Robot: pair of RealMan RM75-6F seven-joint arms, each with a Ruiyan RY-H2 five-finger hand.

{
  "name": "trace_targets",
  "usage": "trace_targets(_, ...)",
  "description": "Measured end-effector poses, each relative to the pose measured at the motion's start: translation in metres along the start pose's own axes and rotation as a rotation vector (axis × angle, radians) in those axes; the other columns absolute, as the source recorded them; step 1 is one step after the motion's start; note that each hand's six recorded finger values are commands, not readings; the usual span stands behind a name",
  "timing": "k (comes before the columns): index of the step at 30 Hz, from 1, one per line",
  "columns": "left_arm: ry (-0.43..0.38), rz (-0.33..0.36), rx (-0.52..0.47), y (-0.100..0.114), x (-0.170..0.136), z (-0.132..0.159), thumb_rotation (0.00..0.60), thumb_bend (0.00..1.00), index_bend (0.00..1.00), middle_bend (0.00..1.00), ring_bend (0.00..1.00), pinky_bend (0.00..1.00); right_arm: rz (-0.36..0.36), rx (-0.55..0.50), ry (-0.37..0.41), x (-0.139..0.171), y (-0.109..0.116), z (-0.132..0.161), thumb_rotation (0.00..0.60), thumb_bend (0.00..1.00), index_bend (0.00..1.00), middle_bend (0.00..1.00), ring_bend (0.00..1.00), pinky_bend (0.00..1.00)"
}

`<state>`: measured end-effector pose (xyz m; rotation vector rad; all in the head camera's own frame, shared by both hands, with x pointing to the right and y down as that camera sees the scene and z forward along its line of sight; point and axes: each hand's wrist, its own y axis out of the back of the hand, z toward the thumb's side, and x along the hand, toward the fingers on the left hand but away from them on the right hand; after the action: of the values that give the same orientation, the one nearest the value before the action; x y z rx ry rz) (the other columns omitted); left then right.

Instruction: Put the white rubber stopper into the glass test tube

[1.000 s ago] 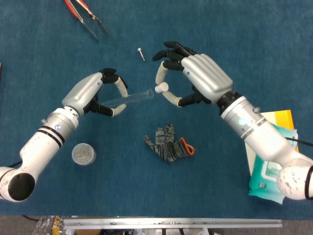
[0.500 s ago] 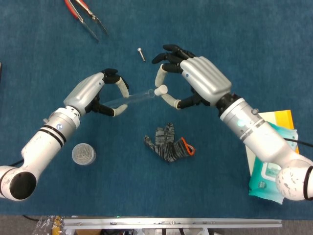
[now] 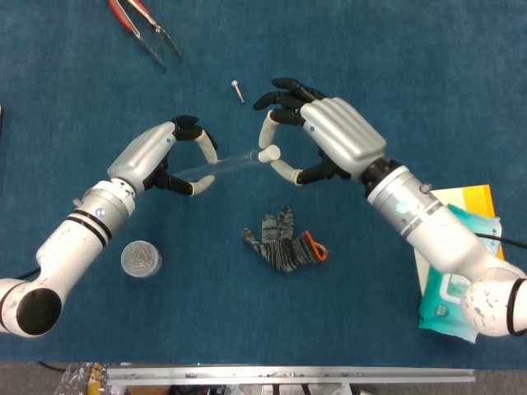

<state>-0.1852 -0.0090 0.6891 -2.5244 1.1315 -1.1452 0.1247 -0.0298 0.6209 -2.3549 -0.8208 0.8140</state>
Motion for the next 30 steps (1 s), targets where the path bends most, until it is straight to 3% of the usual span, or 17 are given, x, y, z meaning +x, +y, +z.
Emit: trace_targets(30,0.003,-0.023,-0.014,-0.007,0.007,0.004,0.600,0.35,0.58,0.33,0.09,0.08,0.011,-0.023,0.005,-0.010,-0.013,0.000,0.600,0.33,0.55,0.25,0.07,0.15)
